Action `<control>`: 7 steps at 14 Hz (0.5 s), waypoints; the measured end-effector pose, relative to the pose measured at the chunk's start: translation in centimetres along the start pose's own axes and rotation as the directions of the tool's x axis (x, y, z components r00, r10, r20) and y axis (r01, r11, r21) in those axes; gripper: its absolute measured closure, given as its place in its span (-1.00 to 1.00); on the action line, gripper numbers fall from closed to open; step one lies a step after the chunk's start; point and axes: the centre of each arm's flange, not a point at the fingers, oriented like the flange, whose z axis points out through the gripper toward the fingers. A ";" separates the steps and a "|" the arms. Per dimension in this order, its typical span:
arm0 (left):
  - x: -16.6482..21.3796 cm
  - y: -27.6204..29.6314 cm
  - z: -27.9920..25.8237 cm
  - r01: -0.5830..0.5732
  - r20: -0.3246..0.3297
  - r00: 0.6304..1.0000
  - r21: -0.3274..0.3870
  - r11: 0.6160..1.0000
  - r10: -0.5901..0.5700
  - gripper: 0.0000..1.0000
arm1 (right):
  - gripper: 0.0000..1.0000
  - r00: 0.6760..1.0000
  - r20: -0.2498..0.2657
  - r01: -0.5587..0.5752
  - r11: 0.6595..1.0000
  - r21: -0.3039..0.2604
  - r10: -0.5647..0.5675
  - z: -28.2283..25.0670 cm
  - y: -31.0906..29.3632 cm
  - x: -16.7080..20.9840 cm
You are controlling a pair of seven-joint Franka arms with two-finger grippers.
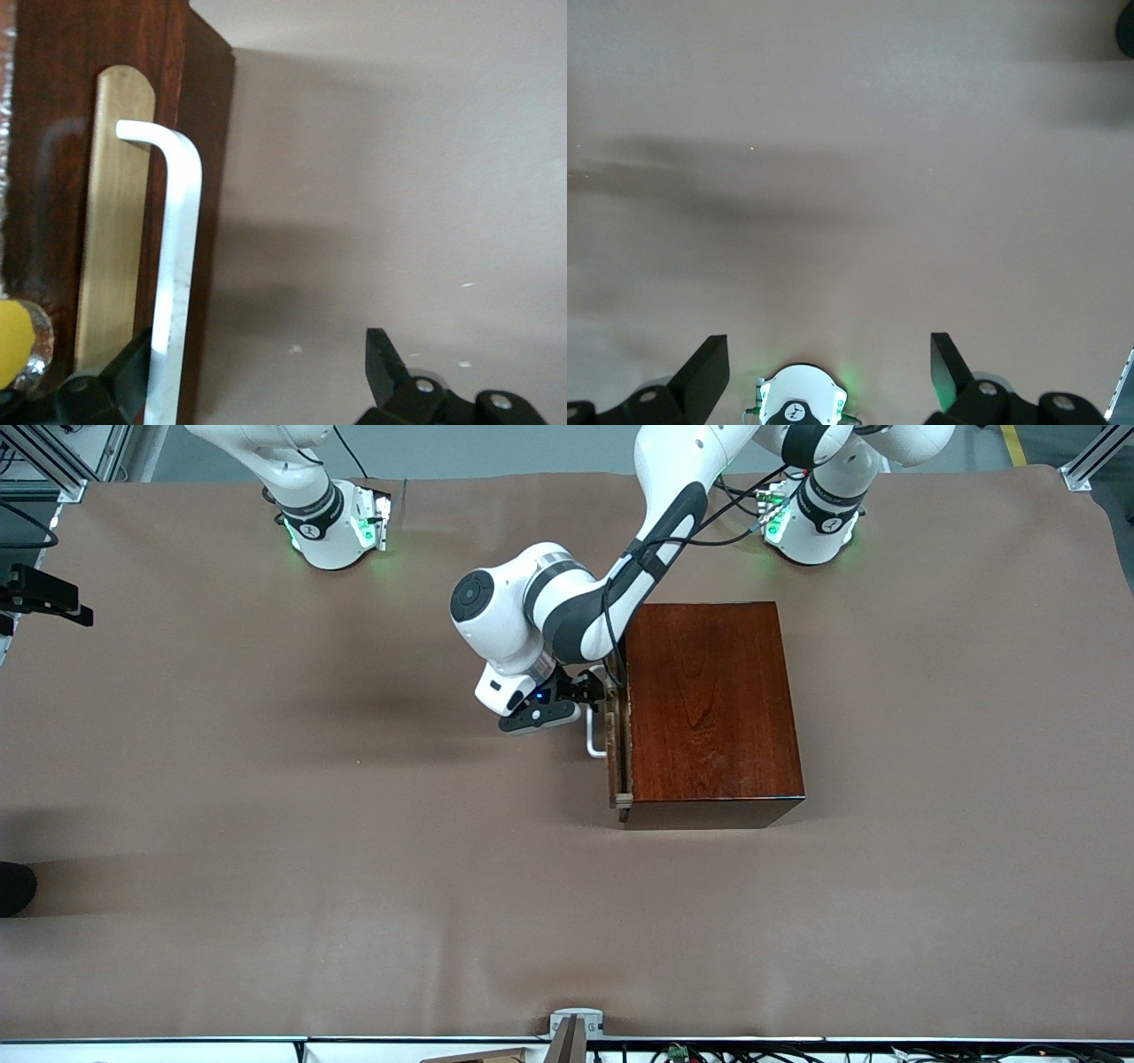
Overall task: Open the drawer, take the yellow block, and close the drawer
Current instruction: 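Hook the handle with the left gripper and pull the drawer open, then pull the drawer further open with the left gripper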
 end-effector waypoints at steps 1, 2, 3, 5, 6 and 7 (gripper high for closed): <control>0.0 0.3 -0.3 0.034 -0.001 0.999 -0.030 0.999 -0.034 -1.00 | -1.00 1.000 0.000 0.000 1.000 0.000 0.000 0.0 0.0 0.0; 0.0 0.6 -0.5 0.067 -0.002 0.998 -0.057 0.996 -0.067 -1.00 | -1.00 1.000 0.000 0.000 1.000 0.000 0.000 0.0 0.0 0.0; -0.1 0.9 -0.8 0.097 -0.003 0.995 -0.081 0.992 -0.097 -1.00 | -1.00 1.000 0.000 0.000 1.000 0.000 0.000 0.0 0.0 0.0; -0.3 1.3 -0.9 0.138 -0.005 0.990 -0.108 0.984 -0.140 -1.00 | -1.00 1.000 0.000 0.000 1.000 0.000 0.000 0.0 0.0 0.0; -0.3 1.3 -0.9 0.152 -0.004 0.988 -0.109 0.982 -0.153 -1.00 | -1.00 1.000 0.000 0.000 1.000 0.000 0.000 0.0 0.0 0.0; -0.2 1.3 -0.9 0.165 -0.003 0.986 -0.112 0.980 -0.167 -1.00 | -1.00 1.000 0.000 0.000 1.000 0.000 0.000 0.0 0.0 0.0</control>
